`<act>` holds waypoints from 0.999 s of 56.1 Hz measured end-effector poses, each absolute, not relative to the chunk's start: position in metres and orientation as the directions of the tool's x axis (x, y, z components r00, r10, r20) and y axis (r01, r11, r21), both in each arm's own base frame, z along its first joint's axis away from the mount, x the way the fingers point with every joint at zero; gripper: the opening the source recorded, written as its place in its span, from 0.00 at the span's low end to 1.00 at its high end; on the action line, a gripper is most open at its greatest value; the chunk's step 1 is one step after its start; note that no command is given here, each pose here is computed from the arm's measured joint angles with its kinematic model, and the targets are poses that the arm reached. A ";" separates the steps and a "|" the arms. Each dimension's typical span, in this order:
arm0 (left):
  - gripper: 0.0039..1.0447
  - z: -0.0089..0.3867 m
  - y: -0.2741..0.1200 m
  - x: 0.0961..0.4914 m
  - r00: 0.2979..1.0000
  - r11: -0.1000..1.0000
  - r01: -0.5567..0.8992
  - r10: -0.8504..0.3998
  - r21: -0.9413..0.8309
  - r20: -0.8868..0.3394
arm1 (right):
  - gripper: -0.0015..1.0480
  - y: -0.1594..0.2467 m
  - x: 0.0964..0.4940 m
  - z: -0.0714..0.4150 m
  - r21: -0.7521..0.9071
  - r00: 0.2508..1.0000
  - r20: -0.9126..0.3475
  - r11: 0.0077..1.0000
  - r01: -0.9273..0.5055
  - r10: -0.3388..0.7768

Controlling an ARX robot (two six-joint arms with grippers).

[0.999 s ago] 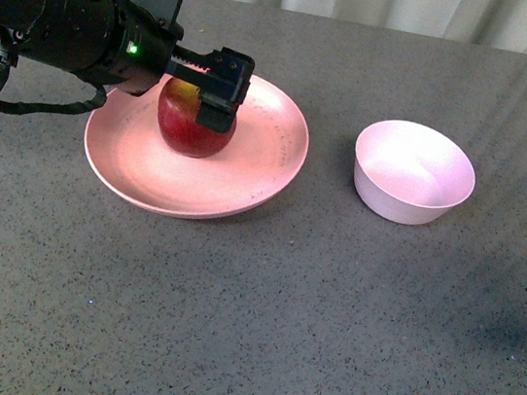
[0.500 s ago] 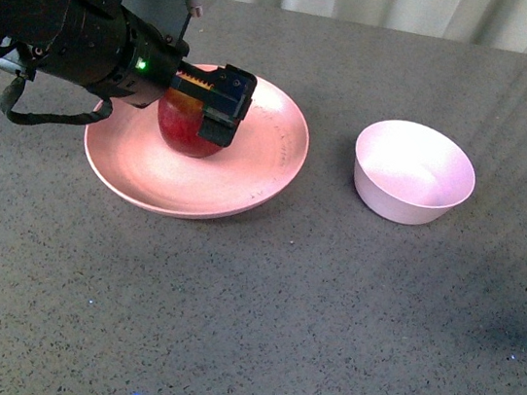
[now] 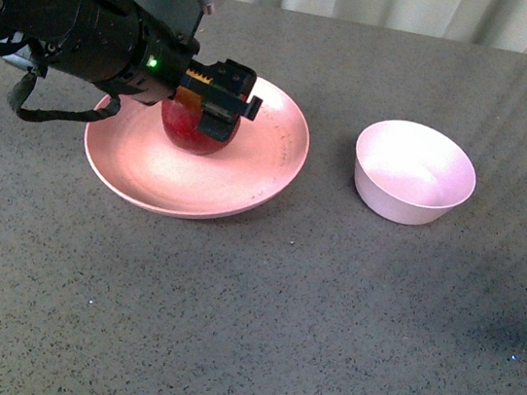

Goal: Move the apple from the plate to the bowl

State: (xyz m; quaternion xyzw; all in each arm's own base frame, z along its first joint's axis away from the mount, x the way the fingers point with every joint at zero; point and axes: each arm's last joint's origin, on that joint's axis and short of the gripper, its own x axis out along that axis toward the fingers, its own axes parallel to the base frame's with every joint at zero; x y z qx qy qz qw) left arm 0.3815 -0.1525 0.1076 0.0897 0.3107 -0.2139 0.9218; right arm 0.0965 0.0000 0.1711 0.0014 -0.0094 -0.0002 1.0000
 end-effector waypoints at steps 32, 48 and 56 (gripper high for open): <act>0.68 0.169 -0.233 0.335 0.674 0.759 0.650 -0.550 0.042 -0.493 | 0.91 0.000 0.097 0.171 0.003 1.000 0.019 1.000 0.000 0.000; 0.68 0.166 -0.264 0.340 0.642 0.726 0.687 -0.577 0.044 -0.505 | 0.91 0.000 0.097 0.171 0.003 1.000 0.019 1.000 0.000 0.000; 0.68 0.157 -0.271 0.346 0.634 0.727 0.685 -0.561 0.050 -0.532 | 0.91 0.000 0.097 0.171 0.003 1.000 0.019 1.000 0.000 0.000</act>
